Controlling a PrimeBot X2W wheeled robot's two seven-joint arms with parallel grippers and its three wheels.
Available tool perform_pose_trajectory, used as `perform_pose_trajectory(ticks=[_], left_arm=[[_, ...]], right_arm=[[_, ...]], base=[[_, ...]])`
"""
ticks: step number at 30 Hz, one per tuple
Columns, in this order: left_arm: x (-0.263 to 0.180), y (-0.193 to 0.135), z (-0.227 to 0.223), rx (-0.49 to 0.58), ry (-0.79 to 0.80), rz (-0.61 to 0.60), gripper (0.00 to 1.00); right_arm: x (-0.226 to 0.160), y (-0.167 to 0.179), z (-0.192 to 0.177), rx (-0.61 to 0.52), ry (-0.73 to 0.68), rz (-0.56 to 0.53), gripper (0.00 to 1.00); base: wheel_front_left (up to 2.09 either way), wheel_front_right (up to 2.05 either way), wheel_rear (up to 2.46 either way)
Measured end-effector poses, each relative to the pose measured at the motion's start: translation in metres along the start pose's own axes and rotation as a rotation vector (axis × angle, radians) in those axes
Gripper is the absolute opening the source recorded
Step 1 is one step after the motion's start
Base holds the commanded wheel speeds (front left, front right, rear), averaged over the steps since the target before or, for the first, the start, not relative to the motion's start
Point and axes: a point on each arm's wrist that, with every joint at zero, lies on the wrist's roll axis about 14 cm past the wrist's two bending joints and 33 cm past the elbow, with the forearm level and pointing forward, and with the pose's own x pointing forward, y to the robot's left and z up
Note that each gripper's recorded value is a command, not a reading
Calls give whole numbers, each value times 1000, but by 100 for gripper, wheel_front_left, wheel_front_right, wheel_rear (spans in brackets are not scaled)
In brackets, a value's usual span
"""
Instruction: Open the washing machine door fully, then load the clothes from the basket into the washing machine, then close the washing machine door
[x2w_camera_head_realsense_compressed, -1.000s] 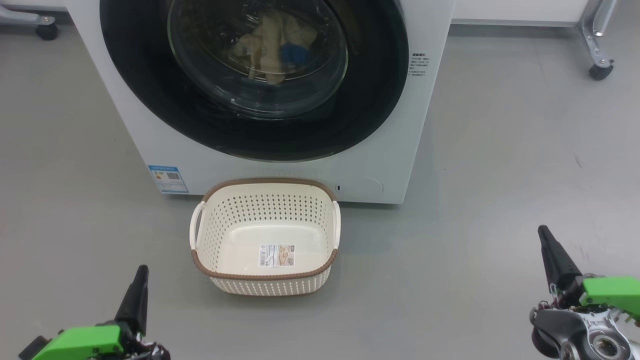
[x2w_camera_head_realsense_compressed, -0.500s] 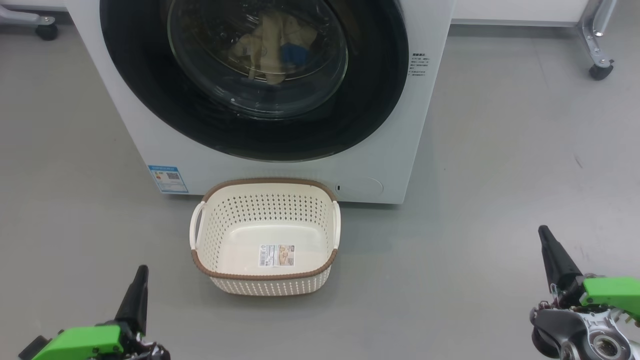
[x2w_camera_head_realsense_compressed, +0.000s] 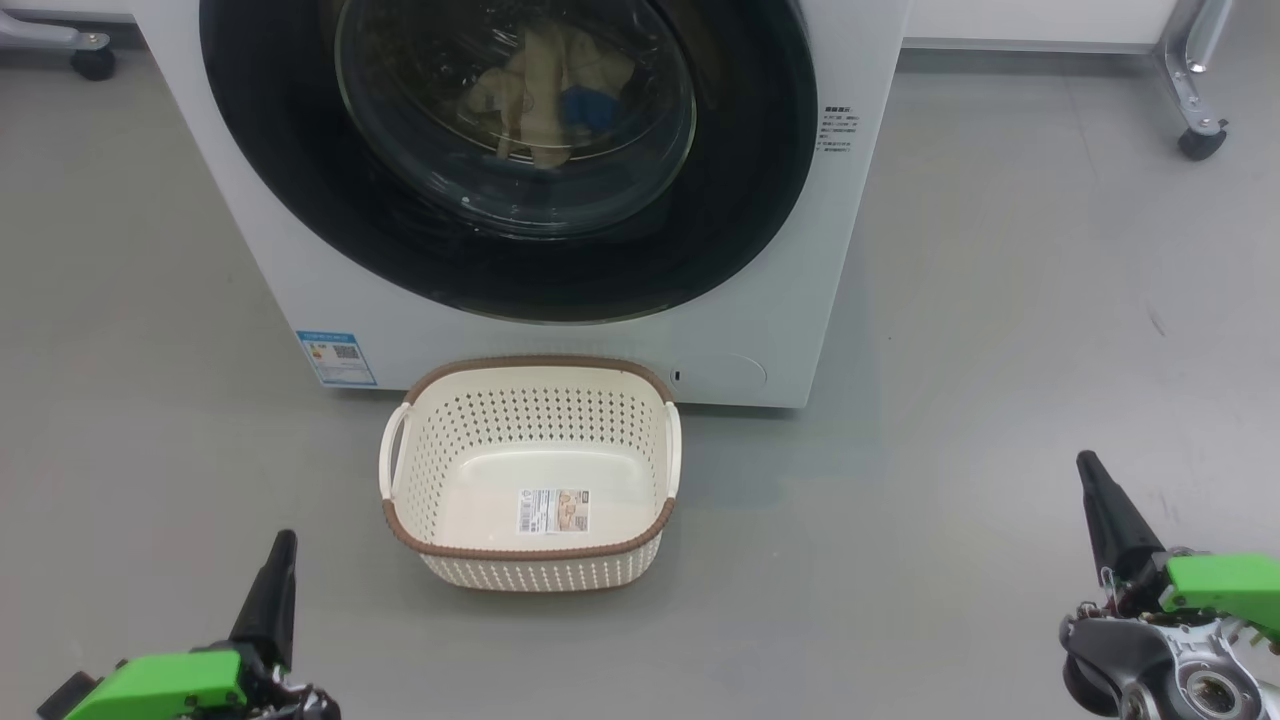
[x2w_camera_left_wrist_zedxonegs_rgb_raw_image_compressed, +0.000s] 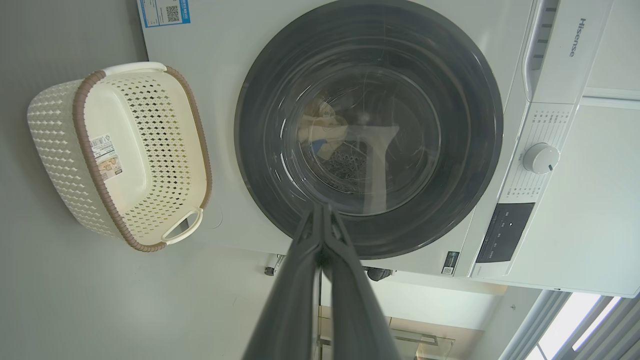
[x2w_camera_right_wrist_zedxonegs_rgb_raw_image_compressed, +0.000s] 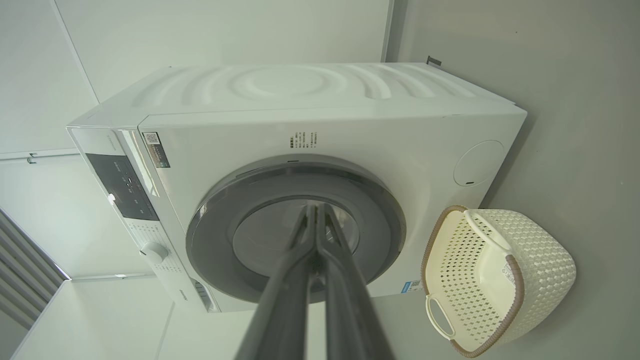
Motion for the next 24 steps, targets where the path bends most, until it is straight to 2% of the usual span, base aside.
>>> perform_pose_trajectory(ticks=[24], left_arm=[[0,0,0,0,0,0,0]], right_arm=[[0,0,0,3,2,0,0]], base=[[0,0,0]])
